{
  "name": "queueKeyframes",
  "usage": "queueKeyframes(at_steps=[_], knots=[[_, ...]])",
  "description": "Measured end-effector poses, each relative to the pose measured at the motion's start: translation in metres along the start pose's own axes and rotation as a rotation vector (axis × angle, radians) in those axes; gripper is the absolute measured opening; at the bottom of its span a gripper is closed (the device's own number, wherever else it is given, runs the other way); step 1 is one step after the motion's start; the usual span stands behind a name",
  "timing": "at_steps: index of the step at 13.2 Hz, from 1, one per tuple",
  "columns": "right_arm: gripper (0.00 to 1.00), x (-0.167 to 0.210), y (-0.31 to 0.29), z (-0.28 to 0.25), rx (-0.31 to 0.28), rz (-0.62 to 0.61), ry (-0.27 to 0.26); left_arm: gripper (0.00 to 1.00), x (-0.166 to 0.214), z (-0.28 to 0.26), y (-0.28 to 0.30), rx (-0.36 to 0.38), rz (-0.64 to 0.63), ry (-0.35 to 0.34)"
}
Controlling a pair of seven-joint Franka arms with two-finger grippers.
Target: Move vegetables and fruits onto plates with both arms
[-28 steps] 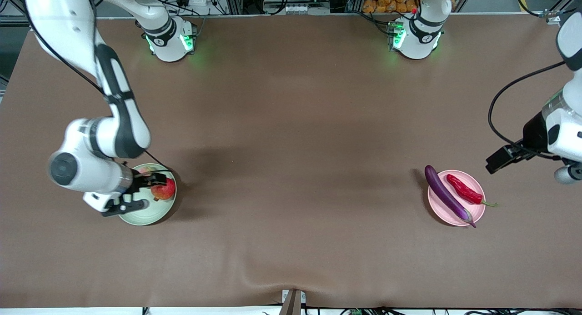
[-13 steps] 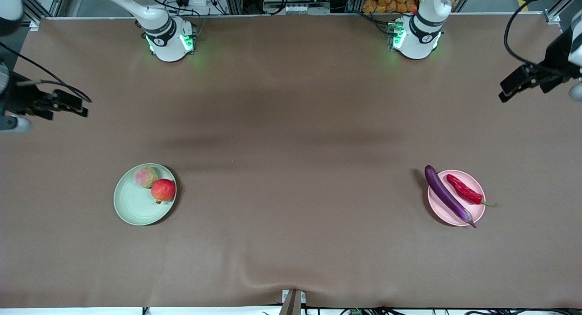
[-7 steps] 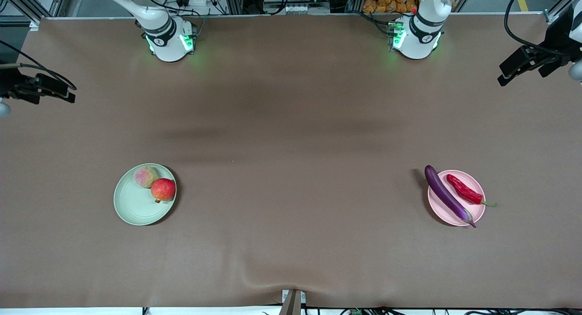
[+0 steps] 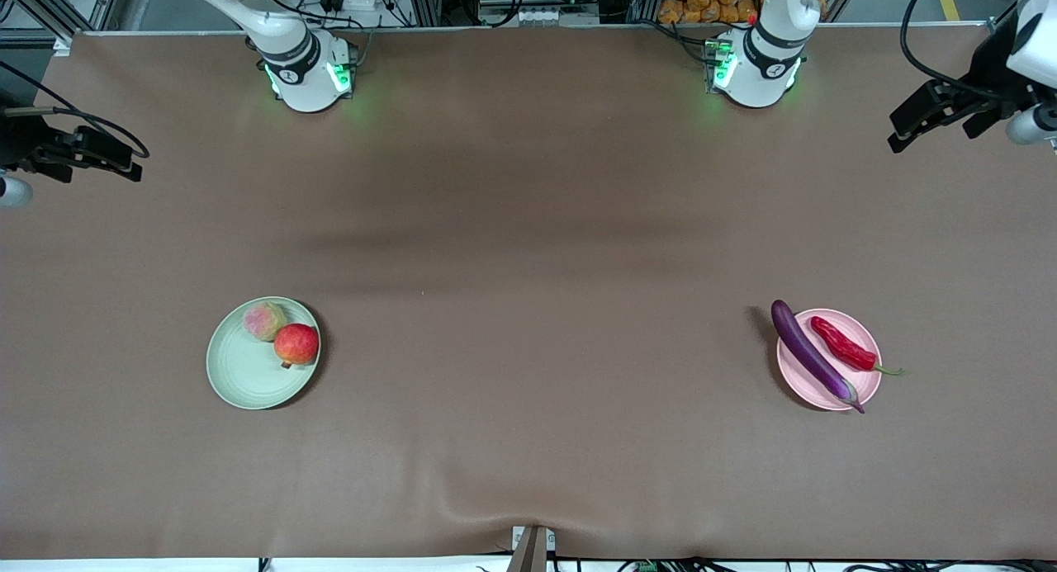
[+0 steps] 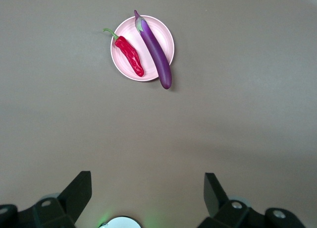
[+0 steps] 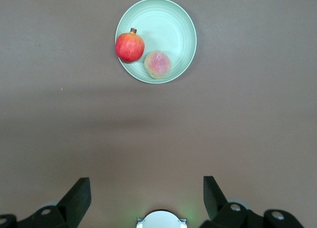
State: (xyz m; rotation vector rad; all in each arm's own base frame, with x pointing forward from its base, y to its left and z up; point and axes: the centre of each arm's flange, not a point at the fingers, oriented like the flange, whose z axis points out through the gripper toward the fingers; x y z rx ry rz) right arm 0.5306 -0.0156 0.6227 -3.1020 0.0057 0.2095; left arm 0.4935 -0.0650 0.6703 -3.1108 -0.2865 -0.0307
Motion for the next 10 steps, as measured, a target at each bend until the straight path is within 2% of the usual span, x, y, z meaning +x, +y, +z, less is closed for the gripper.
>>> queueKeyframes(at_steps=[5,10], knots=[[1.00,0.0007,-0.0021,-0.0008,-0.007,-0.004,0.007,1.00,-0.0009,0.0067,0.0014,0.005,0.005,-0.015],[1.00,0.0016,-0.0047,-0.0024,-0.008,-0.009,0.017,1.00,-0.0064,0.0015,-0.0033,0.004,0.093,-0.011]])
